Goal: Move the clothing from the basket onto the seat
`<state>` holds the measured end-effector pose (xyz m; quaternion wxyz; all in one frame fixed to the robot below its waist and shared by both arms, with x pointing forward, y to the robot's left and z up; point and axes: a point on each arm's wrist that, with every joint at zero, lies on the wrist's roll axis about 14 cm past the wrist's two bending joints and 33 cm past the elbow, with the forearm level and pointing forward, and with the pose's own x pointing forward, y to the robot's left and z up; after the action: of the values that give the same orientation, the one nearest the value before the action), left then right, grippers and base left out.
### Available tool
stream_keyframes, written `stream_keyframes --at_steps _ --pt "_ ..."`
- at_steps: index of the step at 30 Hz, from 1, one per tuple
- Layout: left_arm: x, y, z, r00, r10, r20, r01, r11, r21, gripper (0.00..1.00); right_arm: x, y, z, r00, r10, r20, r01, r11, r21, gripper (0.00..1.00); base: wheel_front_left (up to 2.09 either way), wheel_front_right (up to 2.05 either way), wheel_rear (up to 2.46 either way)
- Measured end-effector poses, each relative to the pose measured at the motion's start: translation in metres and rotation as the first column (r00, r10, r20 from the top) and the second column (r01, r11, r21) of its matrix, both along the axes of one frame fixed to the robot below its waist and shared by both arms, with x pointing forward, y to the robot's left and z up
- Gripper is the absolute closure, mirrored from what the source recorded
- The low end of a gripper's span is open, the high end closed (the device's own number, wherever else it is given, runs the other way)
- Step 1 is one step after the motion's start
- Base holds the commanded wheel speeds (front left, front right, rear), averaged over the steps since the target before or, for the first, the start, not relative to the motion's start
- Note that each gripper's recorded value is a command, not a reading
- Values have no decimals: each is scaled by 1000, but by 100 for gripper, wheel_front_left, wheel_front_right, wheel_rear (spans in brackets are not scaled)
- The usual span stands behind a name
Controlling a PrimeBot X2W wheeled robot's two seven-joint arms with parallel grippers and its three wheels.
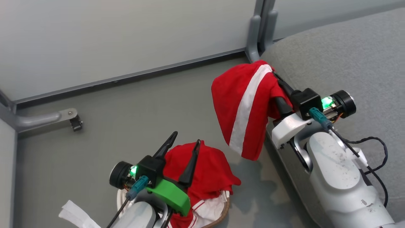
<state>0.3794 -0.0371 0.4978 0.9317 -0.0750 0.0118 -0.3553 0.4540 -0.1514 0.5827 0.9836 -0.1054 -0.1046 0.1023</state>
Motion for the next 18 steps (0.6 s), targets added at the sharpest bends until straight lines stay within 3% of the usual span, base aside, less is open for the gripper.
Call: stream_keyframes --at_steps 7,18 --pt "4 -36 -1 994 -107 18 107 994 1 0 -13 -58 -3 989 -149 -5 149 989 1 100 0 0 0" --pt "2 -88 -18 963 -270 -11 269 963 -13 0 -45 -129 -23 938 -342 -57 340 940 -31 100 0 0 0"
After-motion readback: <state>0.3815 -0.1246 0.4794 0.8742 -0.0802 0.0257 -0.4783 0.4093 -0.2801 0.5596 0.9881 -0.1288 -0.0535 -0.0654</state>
